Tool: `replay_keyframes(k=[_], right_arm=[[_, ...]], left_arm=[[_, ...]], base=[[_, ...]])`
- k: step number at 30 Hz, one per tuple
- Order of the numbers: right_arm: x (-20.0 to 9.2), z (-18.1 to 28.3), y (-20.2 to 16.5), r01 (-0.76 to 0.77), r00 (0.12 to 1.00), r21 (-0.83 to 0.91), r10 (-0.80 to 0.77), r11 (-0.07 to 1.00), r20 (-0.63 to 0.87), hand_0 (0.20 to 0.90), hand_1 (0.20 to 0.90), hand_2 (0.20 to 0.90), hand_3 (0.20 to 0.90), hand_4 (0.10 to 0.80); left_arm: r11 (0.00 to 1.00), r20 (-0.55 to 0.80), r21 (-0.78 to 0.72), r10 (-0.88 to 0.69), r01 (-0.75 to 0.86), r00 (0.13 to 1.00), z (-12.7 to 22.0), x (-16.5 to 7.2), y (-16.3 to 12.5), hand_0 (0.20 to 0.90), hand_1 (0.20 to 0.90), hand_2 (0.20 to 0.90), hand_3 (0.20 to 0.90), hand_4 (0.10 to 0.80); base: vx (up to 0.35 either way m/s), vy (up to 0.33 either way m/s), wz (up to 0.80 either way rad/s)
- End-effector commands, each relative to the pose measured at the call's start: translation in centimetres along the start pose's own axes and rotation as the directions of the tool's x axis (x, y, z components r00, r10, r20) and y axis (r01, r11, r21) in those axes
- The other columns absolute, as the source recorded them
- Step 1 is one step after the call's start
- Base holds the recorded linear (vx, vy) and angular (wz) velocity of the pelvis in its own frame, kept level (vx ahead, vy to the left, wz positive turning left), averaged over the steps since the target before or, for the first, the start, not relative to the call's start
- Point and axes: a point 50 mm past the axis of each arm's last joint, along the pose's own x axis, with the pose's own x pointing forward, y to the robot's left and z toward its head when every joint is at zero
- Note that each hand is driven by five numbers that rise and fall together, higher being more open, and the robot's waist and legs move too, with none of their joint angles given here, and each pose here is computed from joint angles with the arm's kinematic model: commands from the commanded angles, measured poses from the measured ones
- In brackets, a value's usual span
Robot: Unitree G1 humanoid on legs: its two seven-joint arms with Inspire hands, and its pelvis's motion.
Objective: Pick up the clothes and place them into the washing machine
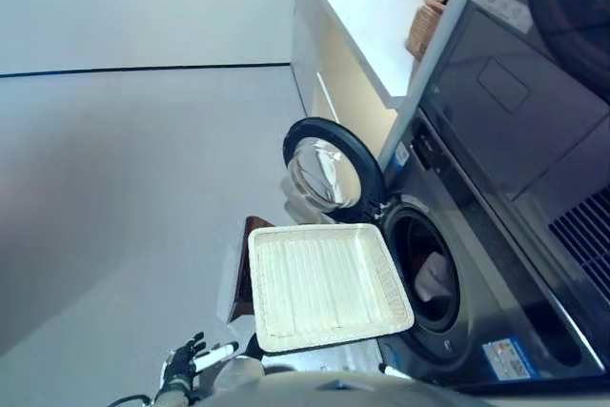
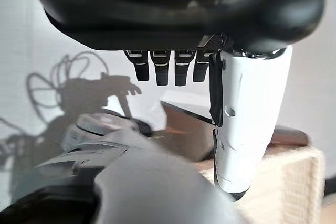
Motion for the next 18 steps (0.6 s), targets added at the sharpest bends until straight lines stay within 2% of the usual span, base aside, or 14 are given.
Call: replay_keyframes(k=[1, 6, 10, 14, 18], right_arm=[[0.4, 1.3, -1.2, 0.007, 0.999, -0.011, -0.007, 1.0, 0.033, 0.9, 0.9, 0.9, 0.9, 0.8], [0.4, 0.5, -2.2, 0.013, 1.0, -0.026, -0.013, 1.0, 0.008, 0.9, 0.9, 0.9, 0.9, 0.8], [0.5, 0.1, -3.5, 0.036, 0.999, -0.032, -0.036, 0.999, -0.025, 0.9, 0.9, 0.9, 0.9, 0.8], [0.8, 2.0, -3.6, 0.031, 0.999, -0.053, -0.029, 0.998, 0.024, 0.9, 0.9, 0.9, 0.9, 0.8], [0.9, 3.7, -2.9, 0.016, 0.997, -0.066, -0.011, 0.998, 0.071, 0.9, 0.9, 0.9, 0.9, 0.8]], left_arm=[[1.0, 0.078, 0.008, -0.026, 0.026, 0.997, 2.7, 0.7, -0.5, 0.9, 0.9, 0.9, 0.9, 0.8], [0.998, 0.055, 0.001, -0.062, 0.062, 0.997, 2.2, 0.6, -1.2, 0.9, 0.9, 0.9, 0.9, 0.8], [0.992, 0.056, 0.058, -0.12, 0.116, 0.991, 2.7, 0.6, -2.1, 0.9, 0.9, 0.9, 0.9, 0.8], [0.986, 0.086, 0.124, -0.123, 0.111, 0.989, 3.9, 0.9, -1.9, 0.9, 0.9, 0.9, 0.9, 0.8], [0.985, 0.059, 0.14, -0.113, 0.104, 0.992, 3.4, 0.9, -1.4, 0.9, 0.9, 0.9, 0.9, 0.8]], base=[[-0.06, 0.053, 0.32], [-0.133, 0.06, 0.18], [-0.061, 0.131, 0.27], [0.004, 0.141, 0.2], [0.013, 0.09, 0.02]])
